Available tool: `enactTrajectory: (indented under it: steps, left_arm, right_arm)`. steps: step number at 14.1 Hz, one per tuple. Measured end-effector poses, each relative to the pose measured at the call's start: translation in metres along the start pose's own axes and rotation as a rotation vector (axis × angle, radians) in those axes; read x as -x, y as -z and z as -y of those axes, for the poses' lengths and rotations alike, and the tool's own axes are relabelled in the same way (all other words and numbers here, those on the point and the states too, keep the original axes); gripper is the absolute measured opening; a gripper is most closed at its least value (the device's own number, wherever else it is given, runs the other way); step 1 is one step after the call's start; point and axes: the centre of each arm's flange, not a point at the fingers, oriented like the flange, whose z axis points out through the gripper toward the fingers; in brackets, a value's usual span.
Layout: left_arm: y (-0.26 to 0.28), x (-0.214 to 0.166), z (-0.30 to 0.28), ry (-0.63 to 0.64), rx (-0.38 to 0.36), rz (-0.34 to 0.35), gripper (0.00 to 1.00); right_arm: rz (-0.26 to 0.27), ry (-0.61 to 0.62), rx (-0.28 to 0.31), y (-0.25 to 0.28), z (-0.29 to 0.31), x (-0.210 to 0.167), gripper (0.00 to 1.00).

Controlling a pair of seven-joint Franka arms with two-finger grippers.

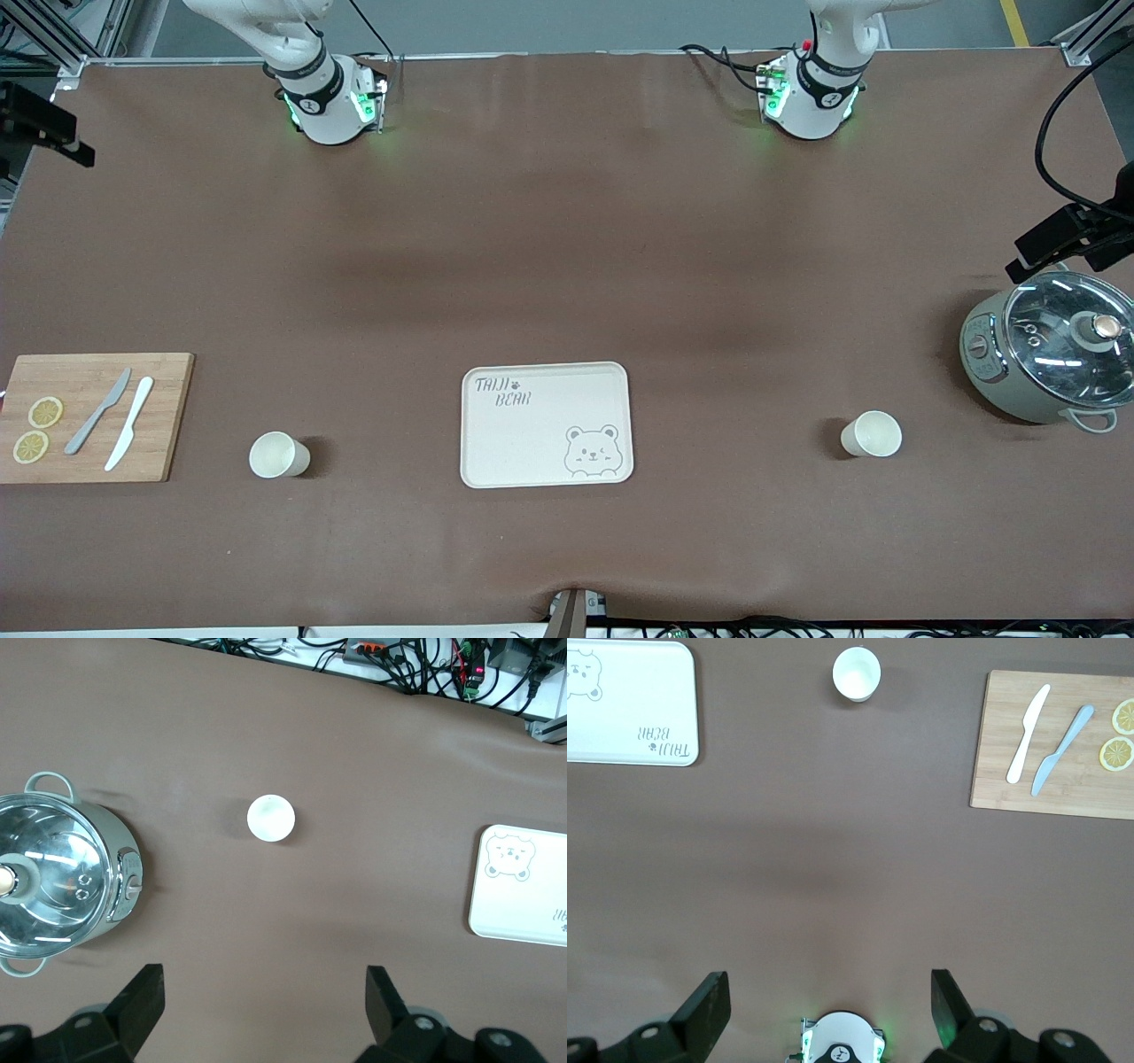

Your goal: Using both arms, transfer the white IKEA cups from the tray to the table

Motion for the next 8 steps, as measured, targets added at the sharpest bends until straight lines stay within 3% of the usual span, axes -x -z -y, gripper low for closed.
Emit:
enactTrajectory:
  steps: [5, 8]
  left_arm:
    - [-0.001, -0.001, 0.004, 0.007, -0.002, 0.001, 1.00]
    - [0.003, -0.001, 0.005, 0.008, -0.001, -0.005, 1.00]
  right_arm:
    - [-0.052, -0.014, 0.009, -0.026, 0.007, 0.040, 1.00]
    - [-0.057, -0.013, 0.011, -0.033, 0.010, 0.052, 1.00]
